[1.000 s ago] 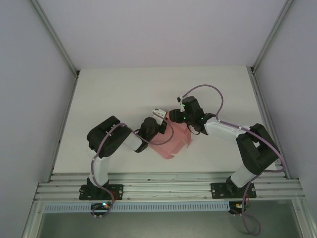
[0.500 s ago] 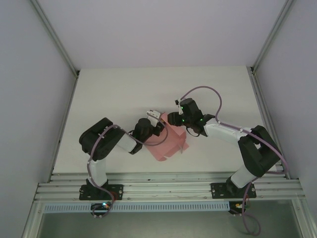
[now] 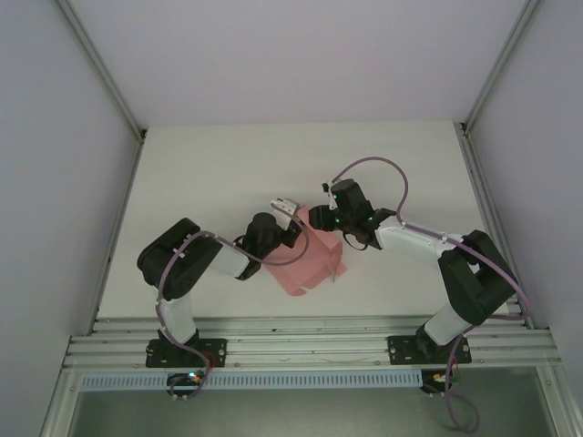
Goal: Assemble paper box
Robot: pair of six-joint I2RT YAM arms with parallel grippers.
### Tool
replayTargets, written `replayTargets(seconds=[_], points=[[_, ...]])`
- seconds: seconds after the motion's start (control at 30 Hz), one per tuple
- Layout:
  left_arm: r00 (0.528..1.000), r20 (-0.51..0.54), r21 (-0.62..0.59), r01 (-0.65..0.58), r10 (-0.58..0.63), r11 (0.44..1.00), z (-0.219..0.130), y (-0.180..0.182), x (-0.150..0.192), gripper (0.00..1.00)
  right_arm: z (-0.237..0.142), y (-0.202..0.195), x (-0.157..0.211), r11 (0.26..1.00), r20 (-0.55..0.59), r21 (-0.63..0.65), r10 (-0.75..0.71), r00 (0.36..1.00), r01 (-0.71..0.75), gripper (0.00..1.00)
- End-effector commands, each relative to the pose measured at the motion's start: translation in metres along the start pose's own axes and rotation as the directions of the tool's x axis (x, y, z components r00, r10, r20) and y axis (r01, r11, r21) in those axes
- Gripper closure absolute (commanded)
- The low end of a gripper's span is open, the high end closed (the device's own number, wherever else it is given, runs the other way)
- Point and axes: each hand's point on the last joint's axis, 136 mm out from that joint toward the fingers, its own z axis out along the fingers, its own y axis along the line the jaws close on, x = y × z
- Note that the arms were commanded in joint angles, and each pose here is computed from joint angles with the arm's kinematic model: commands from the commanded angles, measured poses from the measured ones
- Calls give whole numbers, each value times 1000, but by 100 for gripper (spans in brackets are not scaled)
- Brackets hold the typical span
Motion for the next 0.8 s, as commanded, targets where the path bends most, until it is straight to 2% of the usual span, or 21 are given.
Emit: replayTargets(seconds=[0.0,0.1,0.17,0.2,0.3,0.47,0.53,0.57,0.77], points=[[999,-10,-63,-33,32,998,6,16,3,77,6,-28,60,996,-204,91,-4,979,23,55],[999,-4,-64,-44,44,997,8,16,2,86,5,-28,59,996,-195,88,-6,981,24,55],[999,-2,-60,-44,44,997,8,15,2,99,4,-27,57,996,-187,85,-10,982,26,53],[999,2,-61,-45,45,997,8,14,1,100,3,-26,55,996,-183,83,-11,983,27,52],[999,26,-85,-44,47,995,3,17,-5,100,0,-24,47,997,-157,77,-14,987,26,49],[997,64,-172,-21,32,985,-11,26,-24,100,-23,-26,9,993,-35,108,-37,999,40,32],[998,57,-215,-10,23,977,-19,30,-33,100,-40,-29,-9,988,34,148,-56,998,50,8],[998,53,-244,-2,15,970,-23,34,-38,100,-48,-31,-14,984,59,169,-63,996,52,0],[998,39,-375,52,-40,925,-48,53,-59,100,-101,-48,-29,964,199,265,-91,976,36,0]])
